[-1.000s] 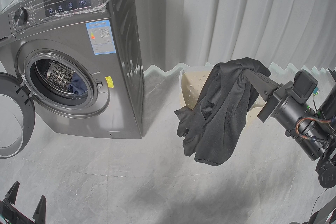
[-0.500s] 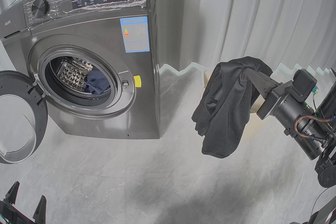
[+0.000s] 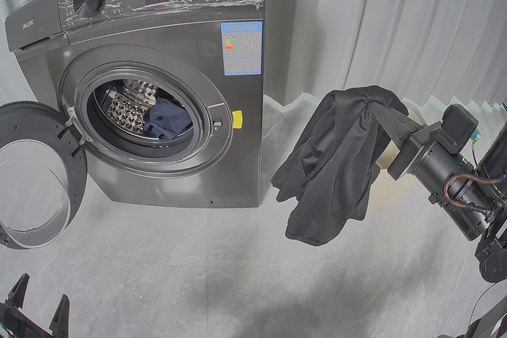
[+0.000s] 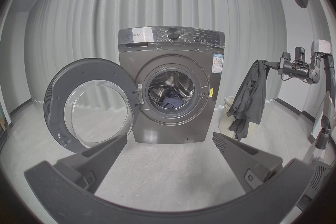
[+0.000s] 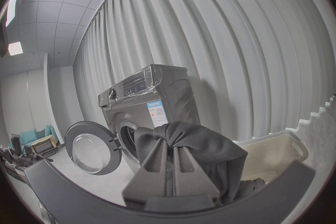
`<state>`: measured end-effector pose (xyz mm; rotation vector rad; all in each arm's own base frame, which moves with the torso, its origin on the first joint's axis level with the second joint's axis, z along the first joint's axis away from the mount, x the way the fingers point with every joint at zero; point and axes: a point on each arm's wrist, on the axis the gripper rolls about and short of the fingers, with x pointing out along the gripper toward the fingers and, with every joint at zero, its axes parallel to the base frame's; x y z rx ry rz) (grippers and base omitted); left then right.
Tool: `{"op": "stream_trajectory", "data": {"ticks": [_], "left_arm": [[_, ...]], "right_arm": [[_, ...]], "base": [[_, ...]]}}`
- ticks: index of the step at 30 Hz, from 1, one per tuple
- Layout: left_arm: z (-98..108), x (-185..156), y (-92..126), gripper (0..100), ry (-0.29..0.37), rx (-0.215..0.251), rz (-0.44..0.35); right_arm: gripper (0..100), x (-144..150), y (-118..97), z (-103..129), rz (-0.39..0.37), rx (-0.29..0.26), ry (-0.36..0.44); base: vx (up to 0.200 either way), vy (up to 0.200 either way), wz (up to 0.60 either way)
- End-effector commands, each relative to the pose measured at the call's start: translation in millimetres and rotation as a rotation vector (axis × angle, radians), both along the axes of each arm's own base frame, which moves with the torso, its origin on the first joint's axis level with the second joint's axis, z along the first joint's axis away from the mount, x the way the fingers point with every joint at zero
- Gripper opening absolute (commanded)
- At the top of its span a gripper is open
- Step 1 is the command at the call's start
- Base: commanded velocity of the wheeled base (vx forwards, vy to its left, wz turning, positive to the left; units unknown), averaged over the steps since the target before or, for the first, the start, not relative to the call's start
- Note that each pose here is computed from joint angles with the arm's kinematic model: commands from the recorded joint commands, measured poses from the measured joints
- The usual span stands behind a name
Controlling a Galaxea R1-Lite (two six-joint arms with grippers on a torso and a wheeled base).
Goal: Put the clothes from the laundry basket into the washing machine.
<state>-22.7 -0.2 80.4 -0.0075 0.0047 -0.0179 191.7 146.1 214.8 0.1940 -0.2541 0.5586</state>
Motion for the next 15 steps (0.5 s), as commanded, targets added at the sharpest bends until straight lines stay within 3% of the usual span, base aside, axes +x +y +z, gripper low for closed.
{"op": "stream_trajectory", "data": {"ticks": [1, 7, 15], "left_arm": [[-4.9, -0.2, 0.0, 100, -0.002, 0.0, 0.001], [-4.9, -0.2, 0.0, 100, -0.002, -0.002, -0.001], [-4.9, -0.2, 0.0, 100, -0.002, -0.003, -0.002]], "right_arm": [[0, -0.1, 0.3, -1.2, 0.001, -0.004, 0.004], [0, 1.7, 1.7, -4.7, 0.001, -0.012, 0.015], [0, 1.9, 1.4, -4.7, 0.0, -0.012, 0.015]], "base": [[-0.2, 0.0, 0.0], [0.0, 0.0, 0.0], [0.0, 0.2, 0.0]]}}
